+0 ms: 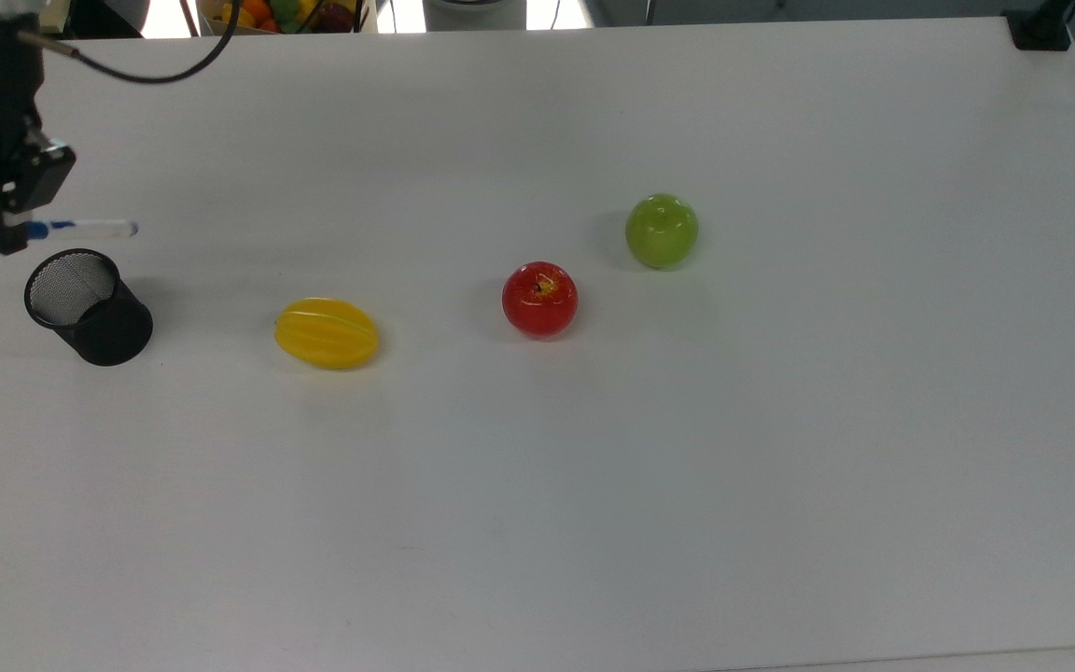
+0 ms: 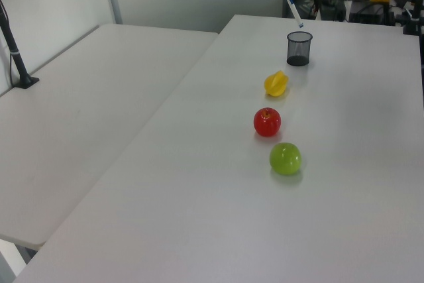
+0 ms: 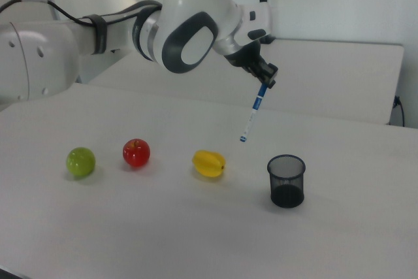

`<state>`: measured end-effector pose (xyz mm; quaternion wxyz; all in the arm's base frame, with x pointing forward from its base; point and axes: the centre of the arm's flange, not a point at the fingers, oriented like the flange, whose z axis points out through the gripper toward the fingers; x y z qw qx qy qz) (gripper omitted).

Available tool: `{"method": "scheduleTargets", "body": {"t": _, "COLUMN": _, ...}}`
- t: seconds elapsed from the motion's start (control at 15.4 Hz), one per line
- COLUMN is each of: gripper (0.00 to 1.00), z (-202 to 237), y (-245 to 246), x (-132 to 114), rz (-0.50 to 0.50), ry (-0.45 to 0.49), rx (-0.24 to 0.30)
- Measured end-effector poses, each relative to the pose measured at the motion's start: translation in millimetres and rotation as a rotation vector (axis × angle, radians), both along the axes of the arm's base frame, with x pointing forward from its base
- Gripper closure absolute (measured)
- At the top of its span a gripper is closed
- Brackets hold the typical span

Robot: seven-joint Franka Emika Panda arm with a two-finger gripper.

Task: Take marker pen
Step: 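Carry the marker toward the yellow star fruit and lower it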

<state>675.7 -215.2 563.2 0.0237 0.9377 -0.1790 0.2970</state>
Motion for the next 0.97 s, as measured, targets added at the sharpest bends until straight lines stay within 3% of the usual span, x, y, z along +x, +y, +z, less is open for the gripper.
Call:
{"method": "scheduleTargets", "body": {"t": 0.26, "gripper": 0.84, "z": -7.0, "y": 48.0, "x": -8.5, "rz": 0.103, "ry": 0.202, "rx": 0.075}}
{"method": "scheduleTargets", "body": {"t": 0.45, "gripper": 0.84, "z": -22.4, "y": 105.9, "x": -8.8, "rz": 0.211, "ry": 0.348, "rx": 0.099}}
{"method": "scheduleTargets", "body": {"t": 0.65, "gripper": 0.84, "z": -41.3, "y": 153.1, "x": -7.9, "rz": 0.293, "ry": 0.443, "rx": 0.07}}
{"method": "scheduleTargets", "body": {"t": 0.97, "gripper": 0.84, "z": -114.6, "y": 189.2, "x": -1.7, "rz": 0.361, "ry": 0.602, "rx": 0.024}}
